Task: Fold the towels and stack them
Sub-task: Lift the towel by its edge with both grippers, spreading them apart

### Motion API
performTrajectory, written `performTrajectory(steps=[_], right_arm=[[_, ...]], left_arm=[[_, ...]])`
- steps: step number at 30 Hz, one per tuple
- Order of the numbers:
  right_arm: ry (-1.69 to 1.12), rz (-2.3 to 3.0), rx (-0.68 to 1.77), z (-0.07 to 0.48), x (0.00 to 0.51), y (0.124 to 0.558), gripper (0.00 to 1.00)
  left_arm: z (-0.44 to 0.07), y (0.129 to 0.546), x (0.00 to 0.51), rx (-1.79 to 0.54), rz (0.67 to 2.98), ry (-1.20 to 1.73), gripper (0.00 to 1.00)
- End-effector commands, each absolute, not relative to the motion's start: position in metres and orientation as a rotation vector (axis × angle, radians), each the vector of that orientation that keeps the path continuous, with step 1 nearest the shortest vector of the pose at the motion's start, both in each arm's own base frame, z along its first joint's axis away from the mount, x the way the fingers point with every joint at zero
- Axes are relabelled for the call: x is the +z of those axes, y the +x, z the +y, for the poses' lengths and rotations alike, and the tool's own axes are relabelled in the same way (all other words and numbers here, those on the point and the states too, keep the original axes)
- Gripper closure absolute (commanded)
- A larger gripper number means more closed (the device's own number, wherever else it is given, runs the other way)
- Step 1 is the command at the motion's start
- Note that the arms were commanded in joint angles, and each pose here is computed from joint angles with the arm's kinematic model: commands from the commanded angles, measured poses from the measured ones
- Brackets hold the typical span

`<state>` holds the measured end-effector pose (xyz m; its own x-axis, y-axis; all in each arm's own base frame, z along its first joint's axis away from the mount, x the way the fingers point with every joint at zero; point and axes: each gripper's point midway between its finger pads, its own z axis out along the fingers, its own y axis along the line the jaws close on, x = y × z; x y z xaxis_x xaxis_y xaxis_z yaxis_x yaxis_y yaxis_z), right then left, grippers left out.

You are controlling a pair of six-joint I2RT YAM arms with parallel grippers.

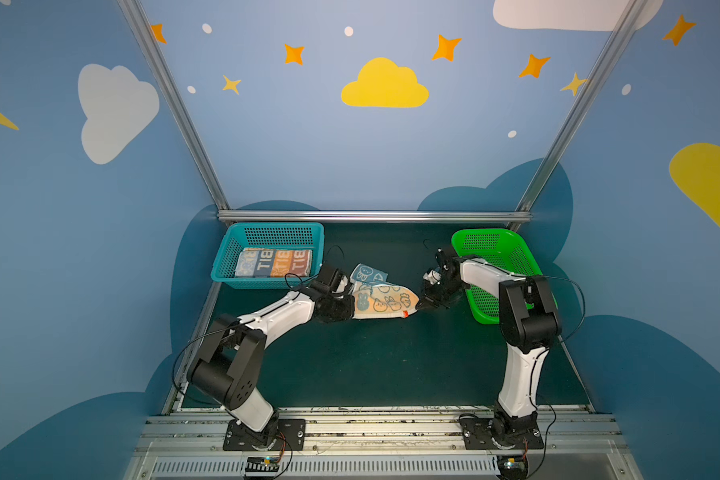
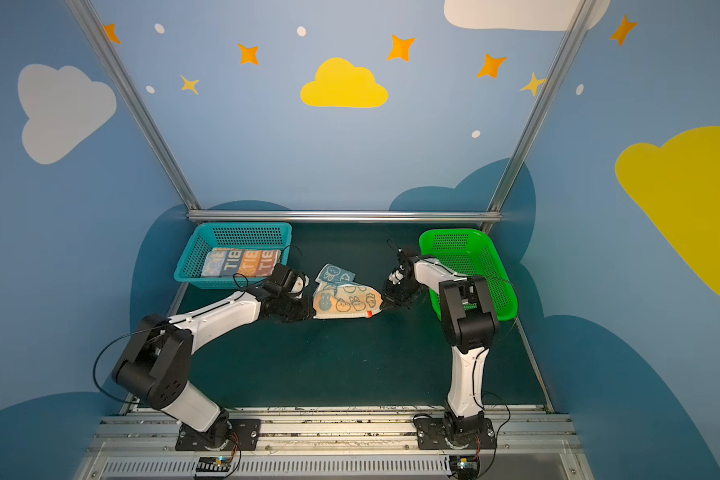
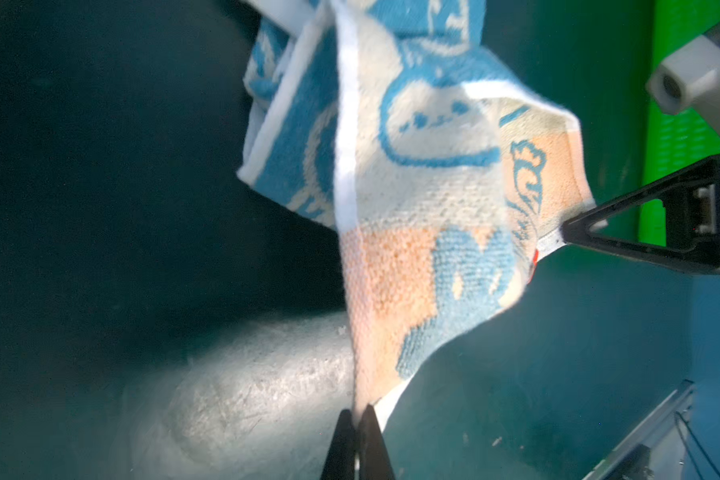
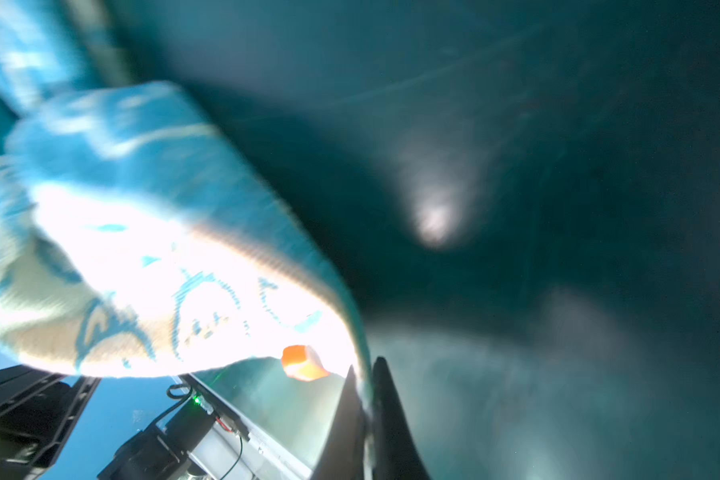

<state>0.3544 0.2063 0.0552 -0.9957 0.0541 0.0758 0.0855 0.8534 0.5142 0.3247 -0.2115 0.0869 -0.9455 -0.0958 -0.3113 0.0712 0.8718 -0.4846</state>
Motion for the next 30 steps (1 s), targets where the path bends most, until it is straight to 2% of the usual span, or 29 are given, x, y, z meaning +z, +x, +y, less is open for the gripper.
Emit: performTrajectory(steps=[1,9,12,14,17,24,30], right_arm=[[0.021,-3.112,-0.89,0.212,0.148,0.363,1.0],[0.255,-3.384,-1.2,0.224,0.317,0.392,1.0],[0.371,-3.496,-1.327,0.226,0.363,0.4,1.0],[0.294,-3.564,-1.43,0.222,0.393,0.404,1.0],[0.354,-3.625,-1.54,0.219,0.433,0.397,1.0],[0.551,-3.645,-1.62,0.219,0.479,0.363,1.0],[0.75,-3.653,-1.656,0.216,0.492,0.309,1.0]], left_arm=[[-0.214,0.337,0.14,-0.843,2.619,-0.068,0.97],[-0.183,0.385,0.274,-0.915,2.305,-0.186,0.97],[-0.168,0.402,0.32,-0.908,2.224,-0.198,0.97],[-0.161,0.41,0.349,-0.918,2.172,-0.202,0.97],[-0.152,0.417,0.389,-0.917,2.095,-0.193,0.97],[-0.149,0.397,0.448,-0.931,1.998,-0.129,0.97],[-0.144,0.343,0.483,-0.927,1.905,-0.099,0.97]])
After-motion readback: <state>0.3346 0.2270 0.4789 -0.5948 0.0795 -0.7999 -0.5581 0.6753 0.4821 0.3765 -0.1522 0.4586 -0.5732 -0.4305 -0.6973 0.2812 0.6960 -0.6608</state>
